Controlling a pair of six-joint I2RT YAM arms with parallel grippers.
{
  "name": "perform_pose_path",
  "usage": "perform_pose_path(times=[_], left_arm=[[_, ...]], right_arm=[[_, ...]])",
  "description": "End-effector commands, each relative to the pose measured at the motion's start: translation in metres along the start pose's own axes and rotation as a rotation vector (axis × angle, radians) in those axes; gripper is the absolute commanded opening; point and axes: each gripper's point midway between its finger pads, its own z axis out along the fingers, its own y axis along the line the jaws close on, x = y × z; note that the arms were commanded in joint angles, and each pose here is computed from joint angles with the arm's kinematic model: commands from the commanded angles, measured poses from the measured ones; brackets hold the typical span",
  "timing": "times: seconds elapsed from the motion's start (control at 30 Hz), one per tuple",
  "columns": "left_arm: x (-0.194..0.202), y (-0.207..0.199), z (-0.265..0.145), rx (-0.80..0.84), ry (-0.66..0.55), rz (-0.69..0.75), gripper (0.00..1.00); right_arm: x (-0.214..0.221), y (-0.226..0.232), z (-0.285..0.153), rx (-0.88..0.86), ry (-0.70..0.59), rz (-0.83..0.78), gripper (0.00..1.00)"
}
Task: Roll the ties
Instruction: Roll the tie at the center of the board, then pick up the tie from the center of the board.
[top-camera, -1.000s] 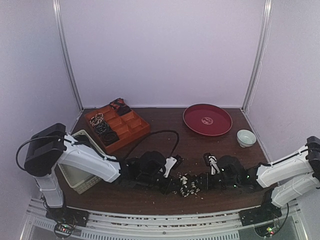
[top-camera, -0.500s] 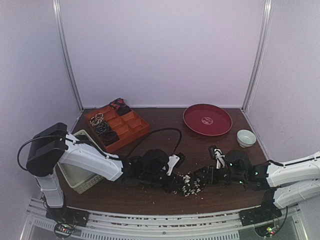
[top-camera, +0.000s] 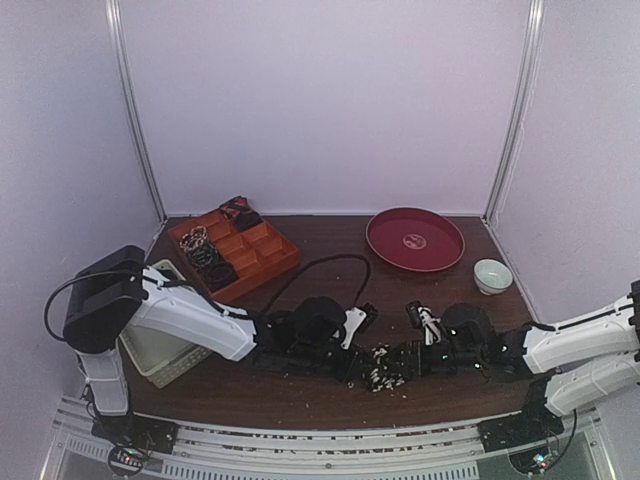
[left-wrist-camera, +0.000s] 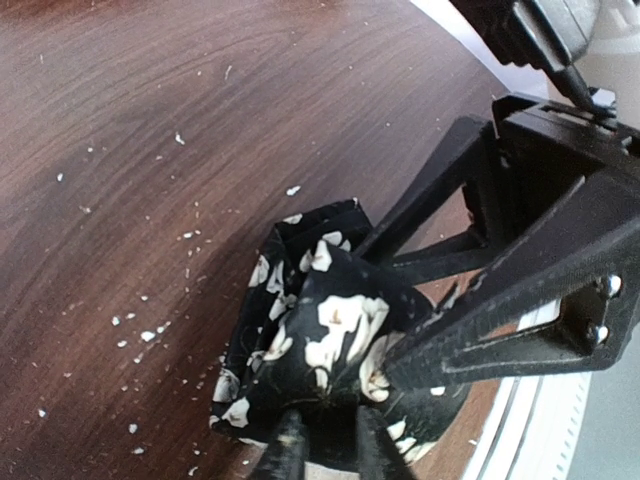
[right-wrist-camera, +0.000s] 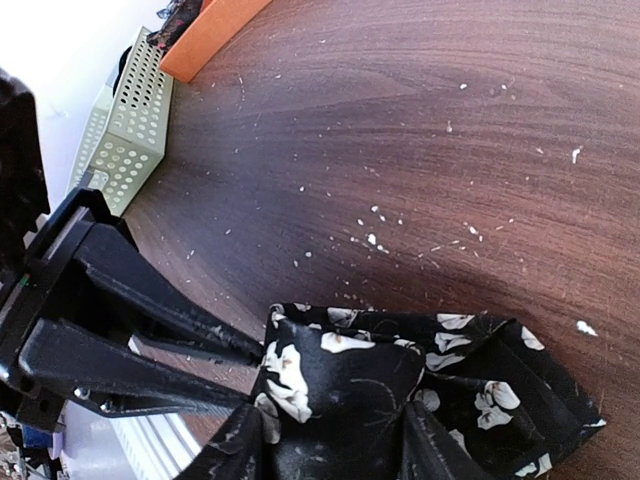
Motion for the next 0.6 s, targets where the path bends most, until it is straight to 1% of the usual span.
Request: perform_pose_path(times=[0.0,0.17,0.3,0.37,0.43,0.57], left_arm=[[-0.009,0.004,-0.006,-0.034,-0.036,-0.012,0.25],[-0.004,0.017,-0.026,-0.012,-0.094,-0.104,0.39],[-0.006,0.024,-0.038,0.022,-0.147,-0.21,0.52],[-0.009,0.023,-0.038,0.032,-0.154,-0.238,0.56],[-0.013,0.019,-0.036,0.059,-0.162,-0.27,0.62],[-0.013,0.012,-0.031,0.12,-0.17,-0.342,0.7]], right_arm=[[0.006,-0.026,0.001,0.1,0.005,-0.018,0.45],[0.017,-0.045,-0.002,0.118,0.01,0.011,0.42],[0.022,-0.048,-0.004,0.105,0.005,0.037,0.44],[0.025,-0.049,-0.005,0.097,0.007,0.052,0.45],[0.026,-0.052,-0.005,0.102,0.004,0.066,0.44],[0.027,-0.06,-0.008,0.107,-0.016,0.094,0.41]])
